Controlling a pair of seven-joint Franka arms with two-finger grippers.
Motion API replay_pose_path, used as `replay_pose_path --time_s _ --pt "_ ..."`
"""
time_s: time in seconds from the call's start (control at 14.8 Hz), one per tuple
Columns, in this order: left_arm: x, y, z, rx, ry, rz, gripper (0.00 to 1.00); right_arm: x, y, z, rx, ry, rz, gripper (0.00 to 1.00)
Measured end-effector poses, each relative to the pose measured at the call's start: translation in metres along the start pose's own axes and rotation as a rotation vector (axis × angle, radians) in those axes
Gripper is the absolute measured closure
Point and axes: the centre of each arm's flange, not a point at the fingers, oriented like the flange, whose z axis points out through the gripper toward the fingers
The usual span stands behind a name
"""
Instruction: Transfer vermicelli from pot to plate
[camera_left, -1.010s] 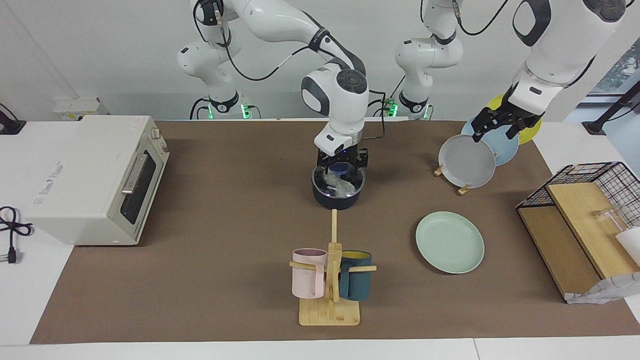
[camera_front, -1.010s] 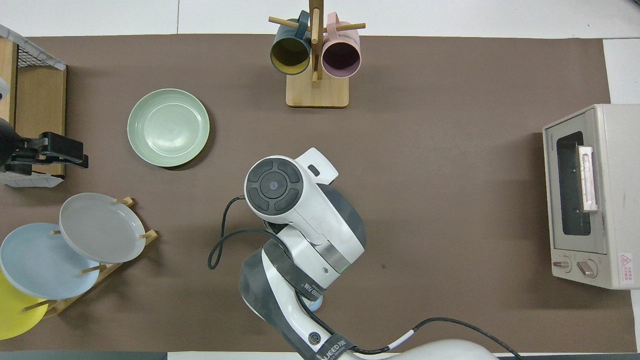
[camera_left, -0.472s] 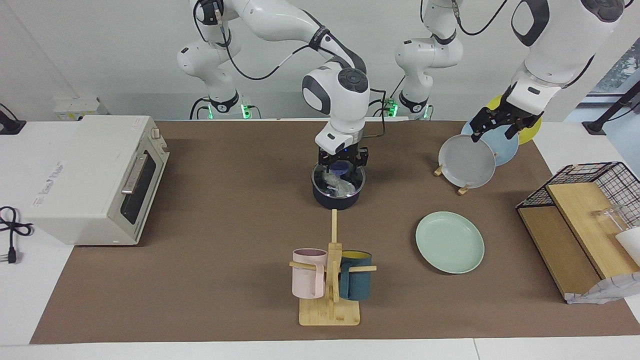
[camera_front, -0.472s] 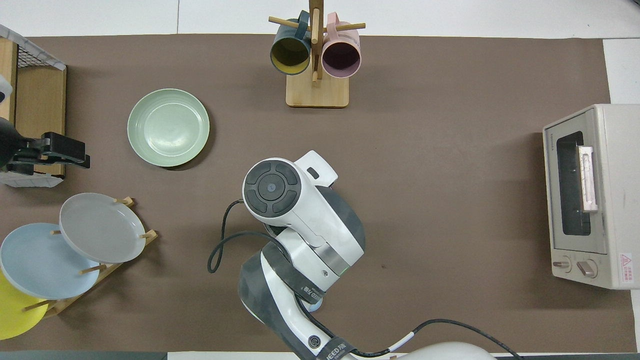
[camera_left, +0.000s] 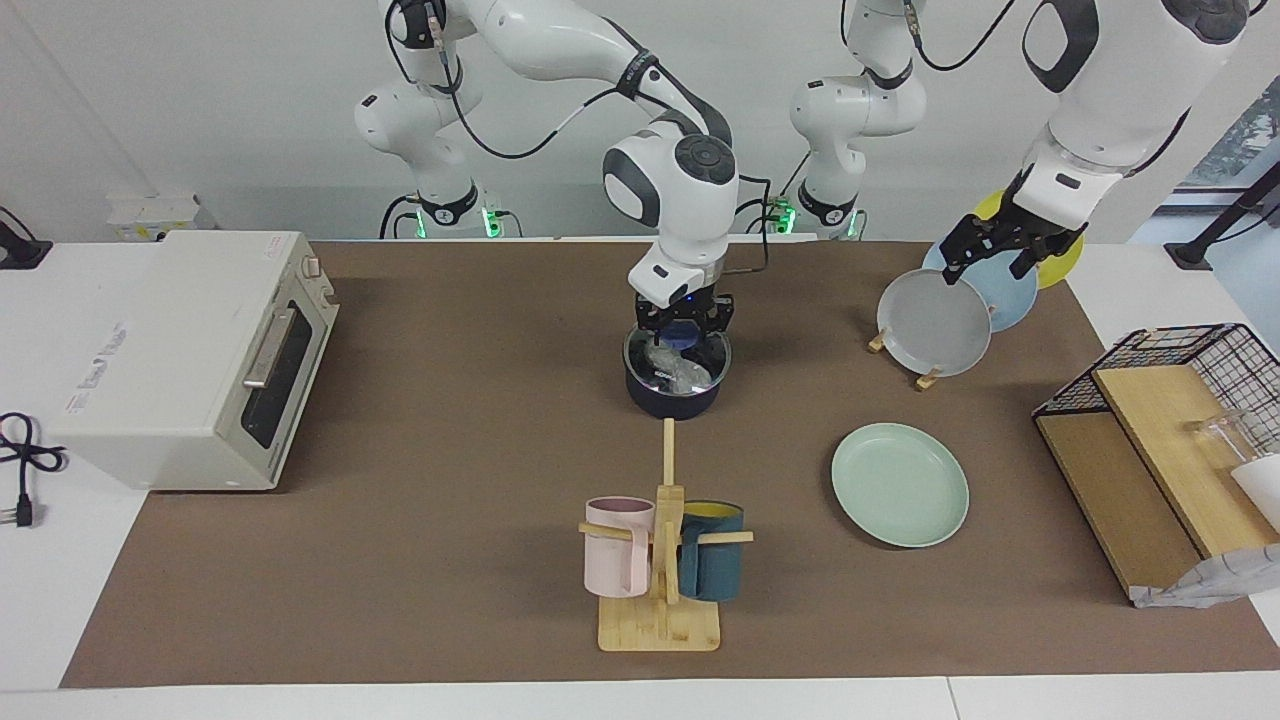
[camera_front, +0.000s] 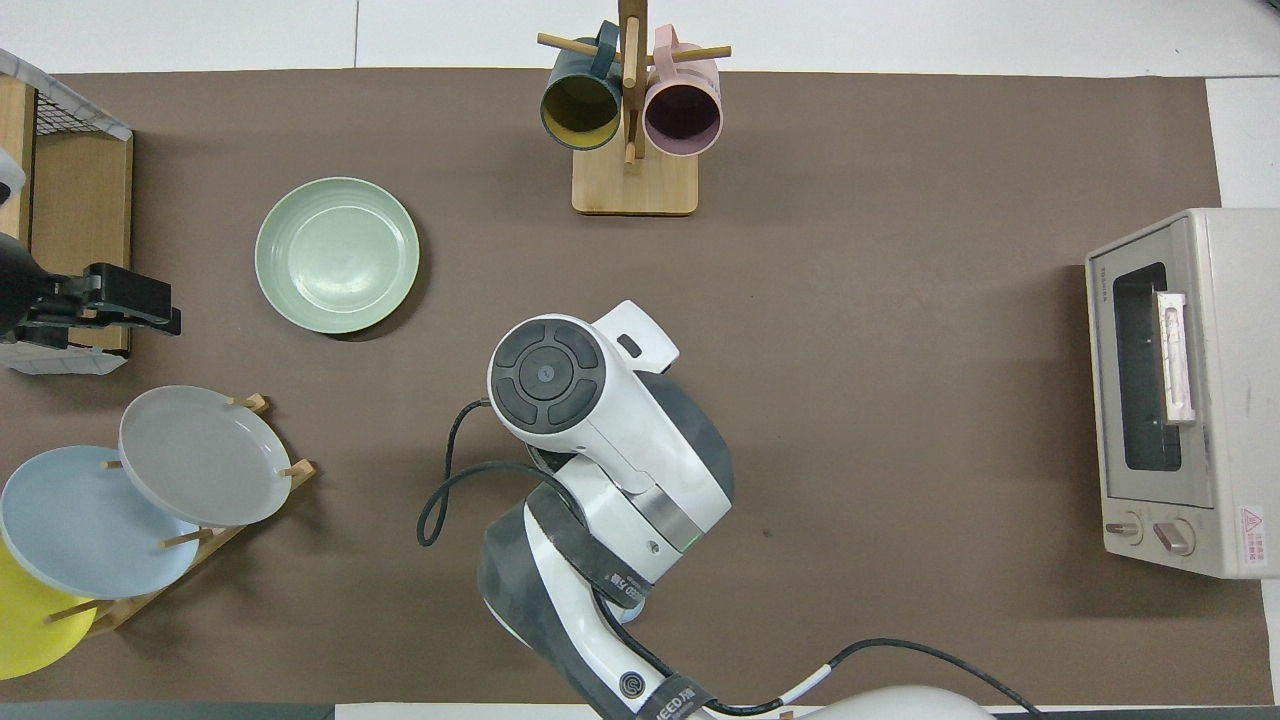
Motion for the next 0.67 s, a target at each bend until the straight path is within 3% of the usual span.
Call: replay_pose_path --time_s 0.34,0.67 --pt "0.001 0.001 -0.001 -0.001 0.007 0.002 0.0 -0.001 0.0 -0.002 -0.002 -0.003 -0.004 0.33" --pt "0.001 0.002 -0.001 -0.001 0.011 0.004 0.0 -0.003 0.009 -0.042 -0.003 -0.011 -0.034 0.33"
